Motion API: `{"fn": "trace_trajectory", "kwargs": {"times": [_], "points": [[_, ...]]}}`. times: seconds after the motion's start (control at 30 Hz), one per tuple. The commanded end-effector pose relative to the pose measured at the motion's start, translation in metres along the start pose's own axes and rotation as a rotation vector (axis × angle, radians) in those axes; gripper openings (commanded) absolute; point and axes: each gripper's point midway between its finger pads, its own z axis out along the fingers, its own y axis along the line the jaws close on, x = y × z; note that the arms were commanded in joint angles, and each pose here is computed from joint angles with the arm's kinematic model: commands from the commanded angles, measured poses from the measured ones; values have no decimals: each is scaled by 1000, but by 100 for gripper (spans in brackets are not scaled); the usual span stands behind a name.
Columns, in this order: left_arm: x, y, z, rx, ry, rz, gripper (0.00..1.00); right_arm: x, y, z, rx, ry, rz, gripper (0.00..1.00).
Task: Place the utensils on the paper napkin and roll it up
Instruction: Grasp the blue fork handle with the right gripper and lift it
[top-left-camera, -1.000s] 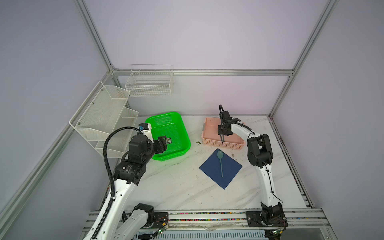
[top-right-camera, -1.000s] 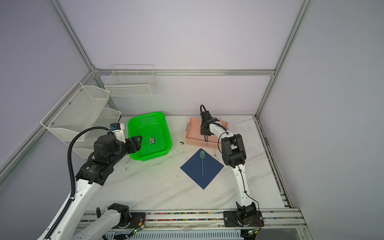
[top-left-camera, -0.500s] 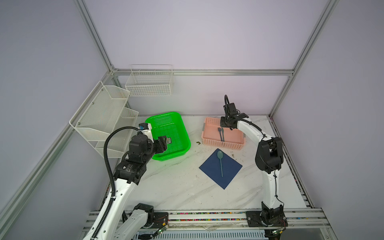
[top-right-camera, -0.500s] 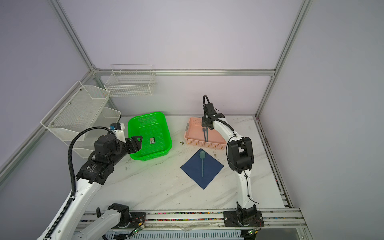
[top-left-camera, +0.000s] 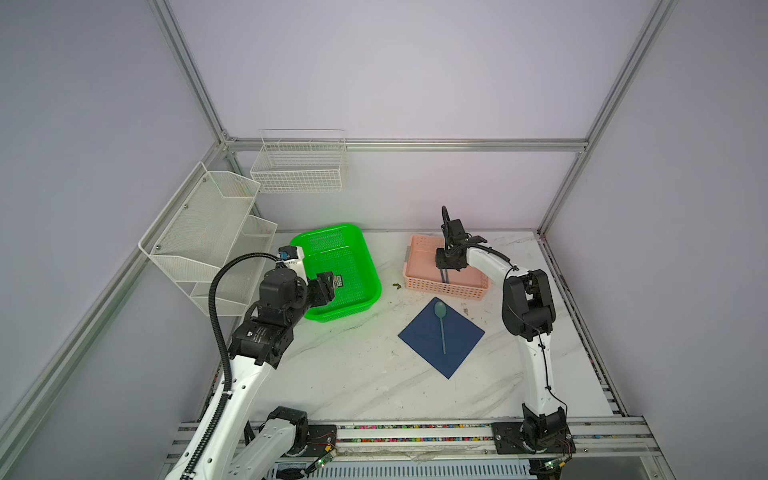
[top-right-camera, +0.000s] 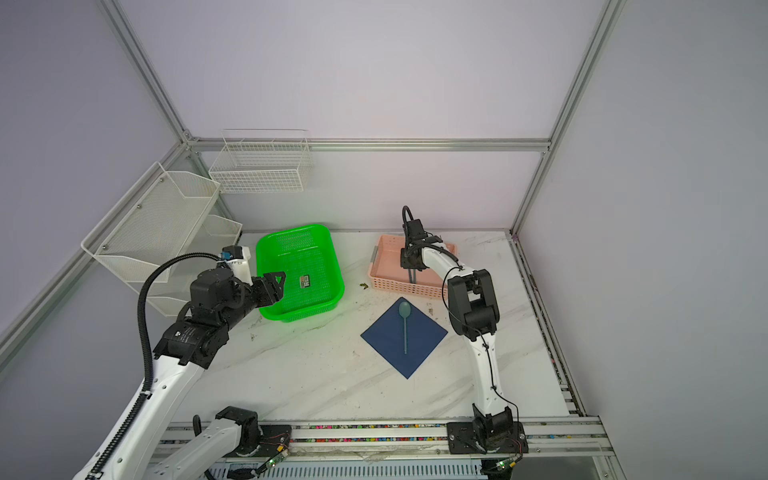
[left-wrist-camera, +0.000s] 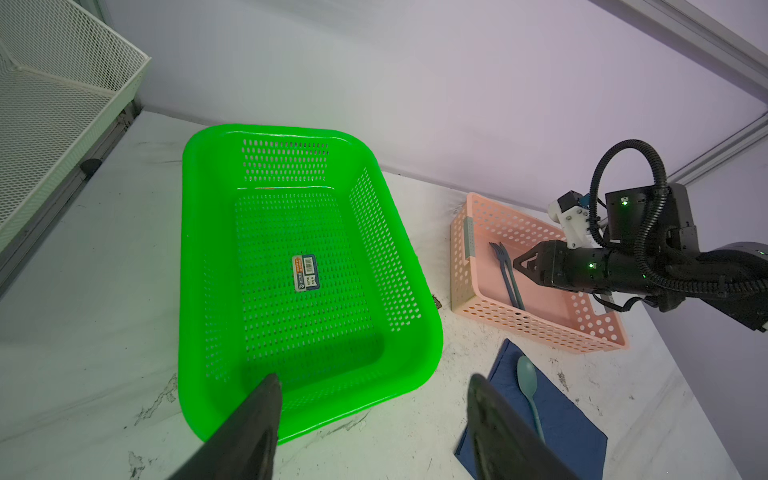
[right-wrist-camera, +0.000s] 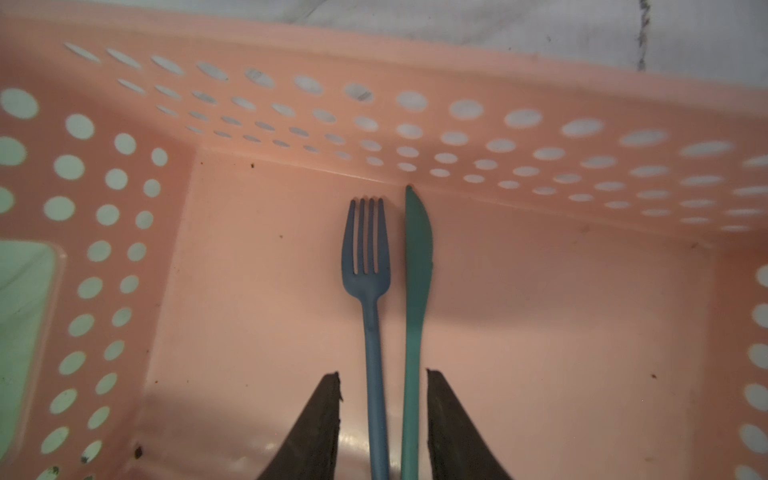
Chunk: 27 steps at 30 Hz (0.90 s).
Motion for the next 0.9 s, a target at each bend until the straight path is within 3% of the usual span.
{"fn": "trace_trajectory", "kwargs": {"times": [0.0,0.53,0.73,0.87], "points": [[-2,1,2,-1,-24,27,70,8,7,19,-18,22,-20,36],[0,5,3,-24,-26,36,70,29,0,54,46,86,-38,28],[0,7,3,-32,-27,41,69,42,-1,58,42,119,-41,11],[0,7,3,-32,-25,40,70,30,11,41,5,88,-46,3]]}}
